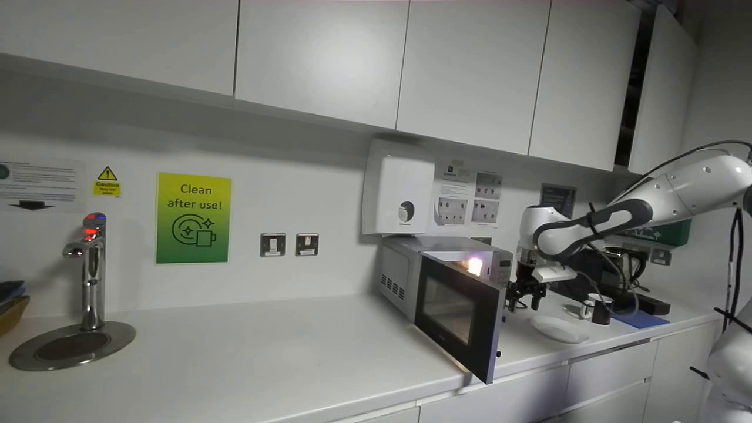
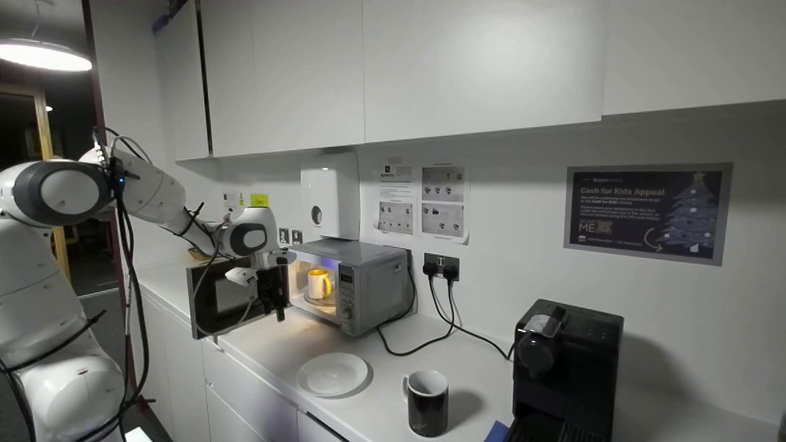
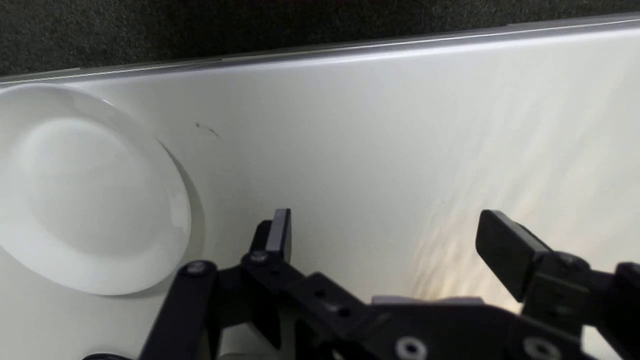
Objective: Remove the mug from the microwave and put it on the counter
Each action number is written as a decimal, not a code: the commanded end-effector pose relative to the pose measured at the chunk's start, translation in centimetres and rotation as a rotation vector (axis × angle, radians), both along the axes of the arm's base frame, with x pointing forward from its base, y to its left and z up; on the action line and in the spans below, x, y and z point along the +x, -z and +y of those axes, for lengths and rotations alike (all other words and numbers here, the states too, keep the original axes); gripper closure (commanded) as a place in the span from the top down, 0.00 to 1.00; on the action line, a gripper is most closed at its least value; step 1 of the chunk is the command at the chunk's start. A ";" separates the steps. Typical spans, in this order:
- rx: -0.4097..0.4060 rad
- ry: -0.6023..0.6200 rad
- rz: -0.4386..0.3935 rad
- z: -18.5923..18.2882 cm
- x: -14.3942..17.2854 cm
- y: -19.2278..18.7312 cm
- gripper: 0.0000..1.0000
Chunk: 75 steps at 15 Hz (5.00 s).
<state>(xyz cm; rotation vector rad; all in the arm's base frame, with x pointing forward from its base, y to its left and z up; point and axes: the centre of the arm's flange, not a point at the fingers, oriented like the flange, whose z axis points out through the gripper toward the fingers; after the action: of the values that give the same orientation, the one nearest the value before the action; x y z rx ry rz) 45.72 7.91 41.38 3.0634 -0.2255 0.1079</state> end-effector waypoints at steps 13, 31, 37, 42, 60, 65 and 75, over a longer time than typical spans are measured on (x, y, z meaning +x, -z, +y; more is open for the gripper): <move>-0.075 -0.171 -0.224 2.1 5.7 1.2 1.00; -0.049 -0.231 -0.284 4.1 11.5 3.7 1.00; -0.052 -0.242 -0.288 4.9 13.0 4.3 1.00; -0.066 -0.255 -0.296 5.4 14.2 4.4 1.00; -0.072 -0.313 -0.314 6.7 15.5 4.8 1.00; -0.048 -0.299 -0.270 7.0 14.4 4.3 1.00; -0.109 -0.254 -0.331 7.4 14.2 5.8 1.00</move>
<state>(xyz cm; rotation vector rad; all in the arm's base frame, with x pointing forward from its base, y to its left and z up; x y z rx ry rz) 60.65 14.86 36.20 2.9673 0.1833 0.5500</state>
